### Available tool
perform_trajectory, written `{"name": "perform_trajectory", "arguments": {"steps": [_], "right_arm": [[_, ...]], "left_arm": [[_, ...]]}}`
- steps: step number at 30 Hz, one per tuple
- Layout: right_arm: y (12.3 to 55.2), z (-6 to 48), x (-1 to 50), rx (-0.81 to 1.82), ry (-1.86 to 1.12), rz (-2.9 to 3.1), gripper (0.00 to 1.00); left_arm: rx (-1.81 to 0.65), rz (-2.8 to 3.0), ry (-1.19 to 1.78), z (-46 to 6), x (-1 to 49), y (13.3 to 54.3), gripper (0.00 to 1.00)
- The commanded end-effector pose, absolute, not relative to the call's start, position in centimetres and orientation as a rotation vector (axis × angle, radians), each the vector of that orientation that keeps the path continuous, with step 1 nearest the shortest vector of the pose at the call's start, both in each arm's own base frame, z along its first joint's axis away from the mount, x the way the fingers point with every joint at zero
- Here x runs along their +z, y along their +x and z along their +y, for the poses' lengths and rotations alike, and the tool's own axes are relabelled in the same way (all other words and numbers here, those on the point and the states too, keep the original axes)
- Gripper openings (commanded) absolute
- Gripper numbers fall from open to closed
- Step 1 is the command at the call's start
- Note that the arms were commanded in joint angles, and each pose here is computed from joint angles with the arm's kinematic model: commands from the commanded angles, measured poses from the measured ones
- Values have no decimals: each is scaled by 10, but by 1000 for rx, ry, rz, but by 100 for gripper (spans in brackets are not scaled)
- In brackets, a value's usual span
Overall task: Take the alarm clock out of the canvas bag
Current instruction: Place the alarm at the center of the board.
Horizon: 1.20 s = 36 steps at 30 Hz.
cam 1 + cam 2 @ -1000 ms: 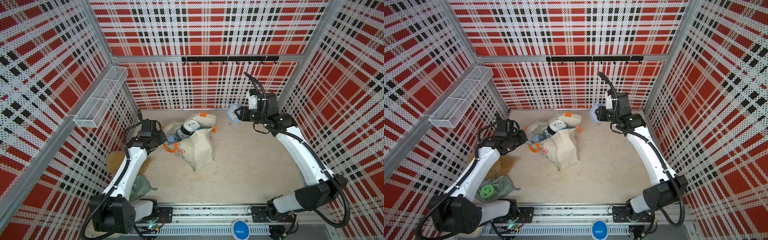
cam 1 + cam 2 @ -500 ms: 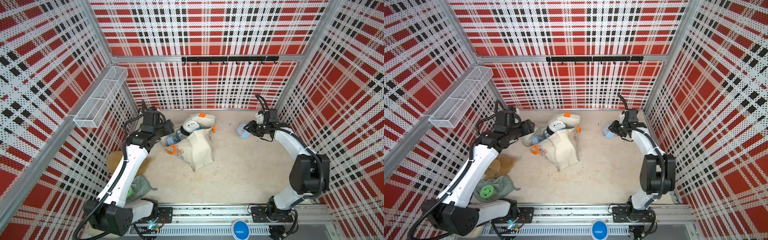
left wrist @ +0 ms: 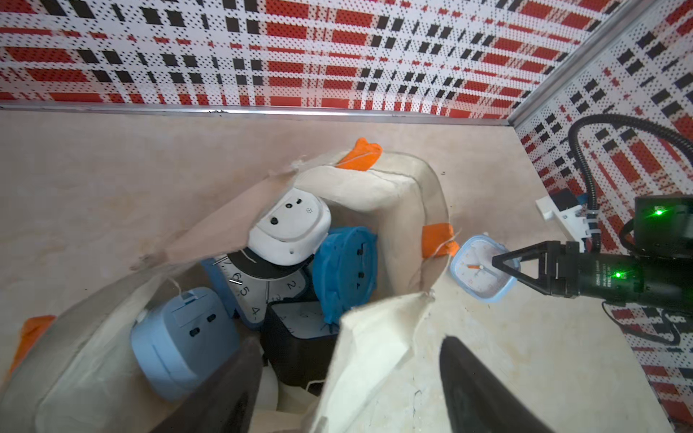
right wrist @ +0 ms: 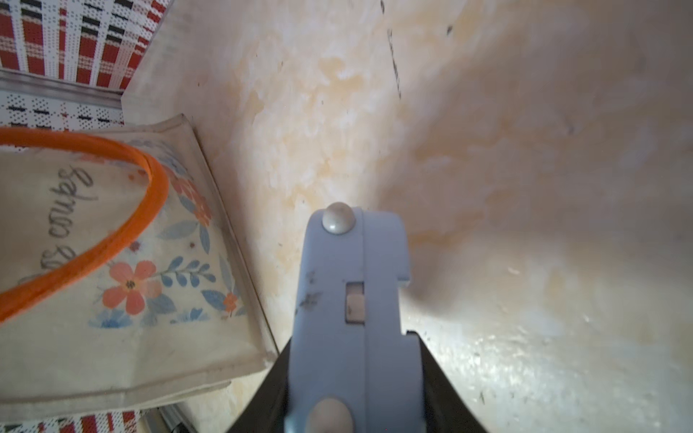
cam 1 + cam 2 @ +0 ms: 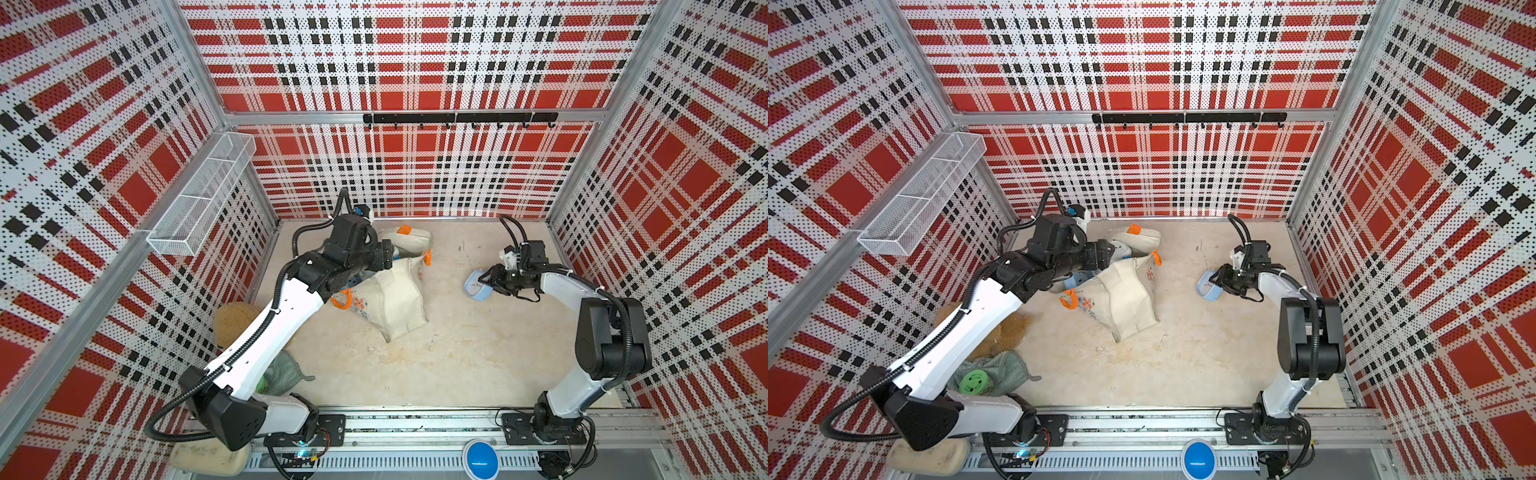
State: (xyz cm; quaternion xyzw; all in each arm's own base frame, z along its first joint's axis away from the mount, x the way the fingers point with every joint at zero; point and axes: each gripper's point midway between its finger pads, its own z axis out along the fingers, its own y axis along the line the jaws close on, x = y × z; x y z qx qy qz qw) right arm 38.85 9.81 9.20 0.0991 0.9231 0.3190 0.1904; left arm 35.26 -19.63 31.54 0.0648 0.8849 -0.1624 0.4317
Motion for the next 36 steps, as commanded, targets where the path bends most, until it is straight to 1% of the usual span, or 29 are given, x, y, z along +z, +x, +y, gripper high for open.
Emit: {"name": "perform_trajectory", "arguments": {"steps": [1,7,11,21,24,26,28,32,36], "right_arm": [[375,118,119,1044,117,2494,43],[318,157,106,1120,-60,2603,43],[289,185,105,1179,-177,2640,44],[253,240,106,1282,-461,2713,45],[252,247,109,1203,-529,2733,45],[254,256,110,1178,-477,2744,44],[258,266,110,1146,-354,2761,40],[258,293,117,1209,9,2675,41],[247,319,119,1205,188,2586,43]], "left_arm": [[-430,2177,217,-205,328,351,80],[-446,2175,214,-207,327,349,82],[-435,2167,199,-202,330,348,83],[-363,2140,60,-168,339,343,84],[-330,2116,-86,-139,344,341,84],[-299,2085,-190,-114,349,337,84],[-277,2051,-263,-93,355,331,84],[-258,1988,-326,-66,370,317,86],[-278,1981,-328,-59,377,308,87]]}}
